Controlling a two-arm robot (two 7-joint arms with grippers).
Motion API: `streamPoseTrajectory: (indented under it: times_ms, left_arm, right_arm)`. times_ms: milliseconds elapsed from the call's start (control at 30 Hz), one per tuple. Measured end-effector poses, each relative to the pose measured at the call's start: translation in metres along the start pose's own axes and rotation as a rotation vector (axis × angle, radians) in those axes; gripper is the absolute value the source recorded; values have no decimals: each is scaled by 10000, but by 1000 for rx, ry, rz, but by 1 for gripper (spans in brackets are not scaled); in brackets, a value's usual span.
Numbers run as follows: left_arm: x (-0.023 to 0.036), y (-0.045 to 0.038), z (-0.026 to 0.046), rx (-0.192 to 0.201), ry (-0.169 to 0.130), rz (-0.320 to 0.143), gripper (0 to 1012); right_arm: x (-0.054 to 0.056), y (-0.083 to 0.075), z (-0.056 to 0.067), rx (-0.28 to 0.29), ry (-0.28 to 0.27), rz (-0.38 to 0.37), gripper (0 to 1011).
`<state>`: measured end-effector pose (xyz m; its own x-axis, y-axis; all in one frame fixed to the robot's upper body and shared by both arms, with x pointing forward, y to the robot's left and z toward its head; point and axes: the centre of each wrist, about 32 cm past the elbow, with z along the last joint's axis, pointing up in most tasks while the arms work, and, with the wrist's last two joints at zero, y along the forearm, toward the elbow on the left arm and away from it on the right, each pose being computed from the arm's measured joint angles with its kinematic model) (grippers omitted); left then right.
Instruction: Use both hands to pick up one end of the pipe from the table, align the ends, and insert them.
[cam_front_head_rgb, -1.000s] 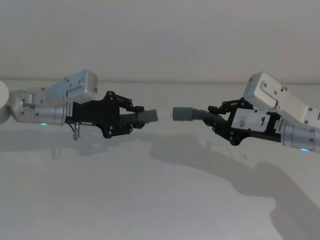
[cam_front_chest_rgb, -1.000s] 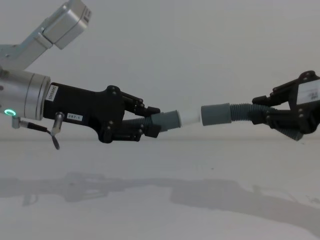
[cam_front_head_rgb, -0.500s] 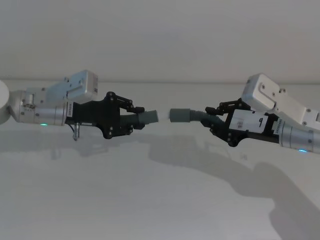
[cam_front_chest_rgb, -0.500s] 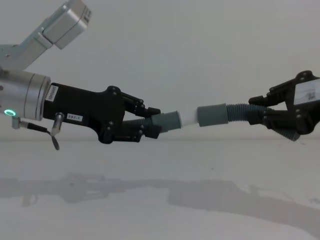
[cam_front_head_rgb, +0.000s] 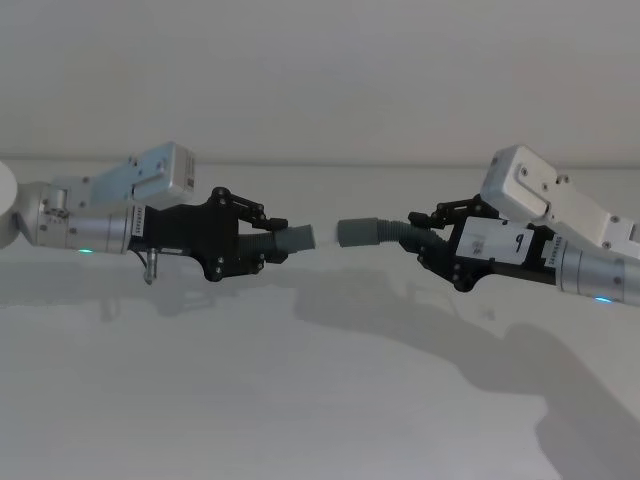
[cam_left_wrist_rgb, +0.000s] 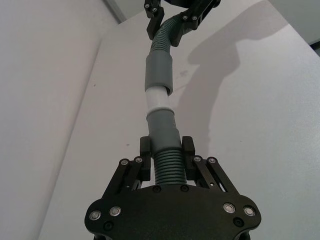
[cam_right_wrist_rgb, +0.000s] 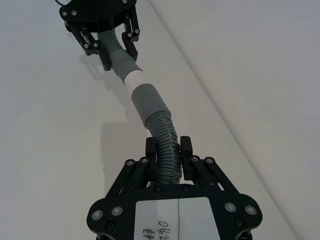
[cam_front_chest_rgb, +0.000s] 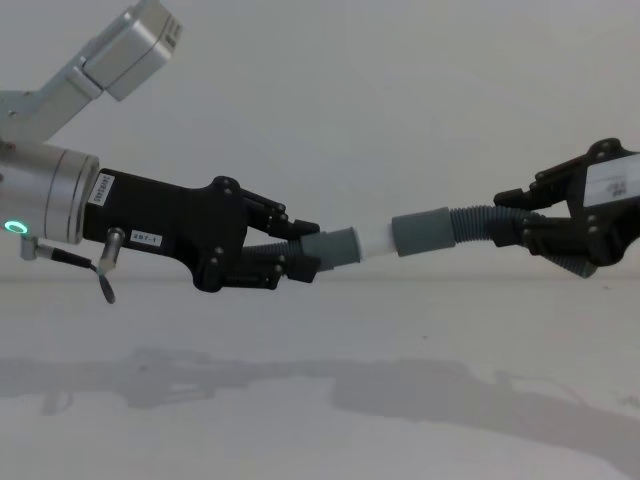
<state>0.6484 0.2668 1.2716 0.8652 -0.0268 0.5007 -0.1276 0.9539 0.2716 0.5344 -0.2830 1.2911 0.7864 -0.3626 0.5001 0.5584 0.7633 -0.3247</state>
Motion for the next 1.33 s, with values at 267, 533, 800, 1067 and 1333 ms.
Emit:
streamPoseTrajectory:
  times_ms: [267, 533, 800, 1067, 1333]
  left_arm:
    - [0, 0, 0, 0, 2, -4, 358]
    - [2, 1, 1, 1, 3, -6, 358]
    - [2, 3, 1, 1, 4, -7, 358]
    - [2, 3, 0, 1, 4, -8, 358]
    - [1, 3, 0, 1, 4, -8, 358]
  right_arm:
    - [1, 4, 1, -2, 1, 0, 274]
    - [2, 6, 1, -2, 2, -1, 274]
    - [3, 8, 3, -2, 2, -1, 274]
    - [4, 7, 3, -3, 2, -2, 274]
    - [4, 7, 3, -3, 2, -2, 274]
